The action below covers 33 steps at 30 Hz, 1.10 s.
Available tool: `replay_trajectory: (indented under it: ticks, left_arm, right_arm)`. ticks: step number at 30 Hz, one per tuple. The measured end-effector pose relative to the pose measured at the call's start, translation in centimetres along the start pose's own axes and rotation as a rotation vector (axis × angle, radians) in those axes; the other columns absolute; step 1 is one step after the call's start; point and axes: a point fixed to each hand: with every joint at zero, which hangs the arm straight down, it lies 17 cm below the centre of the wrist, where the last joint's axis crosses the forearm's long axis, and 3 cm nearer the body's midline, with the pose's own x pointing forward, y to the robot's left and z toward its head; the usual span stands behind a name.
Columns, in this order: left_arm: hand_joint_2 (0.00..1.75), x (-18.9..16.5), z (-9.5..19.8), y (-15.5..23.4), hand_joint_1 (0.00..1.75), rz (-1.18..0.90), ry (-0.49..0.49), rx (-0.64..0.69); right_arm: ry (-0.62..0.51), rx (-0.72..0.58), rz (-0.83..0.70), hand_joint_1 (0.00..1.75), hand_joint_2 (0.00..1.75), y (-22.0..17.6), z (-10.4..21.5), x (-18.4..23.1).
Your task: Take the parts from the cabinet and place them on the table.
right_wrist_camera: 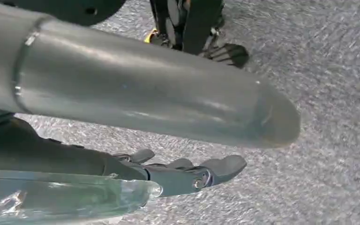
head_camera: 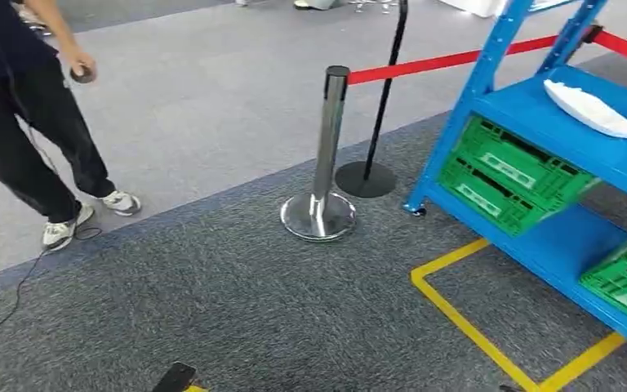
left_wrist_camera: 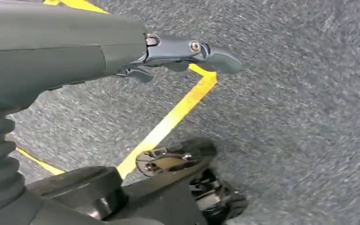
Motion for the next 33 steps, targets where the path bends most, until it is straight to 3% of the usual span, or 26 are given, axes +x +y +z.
replay_trajectory:
  ticks: [33]
  left_arm:
    - [1.75, -0.4, 0.3, -0.8, 0.00, 0.007, 0.008, -0.013]
  right_arm:
    - [0.026, -0.003, 0.025, 0.00, 0.00, -0.1, 0.0, -0.8]
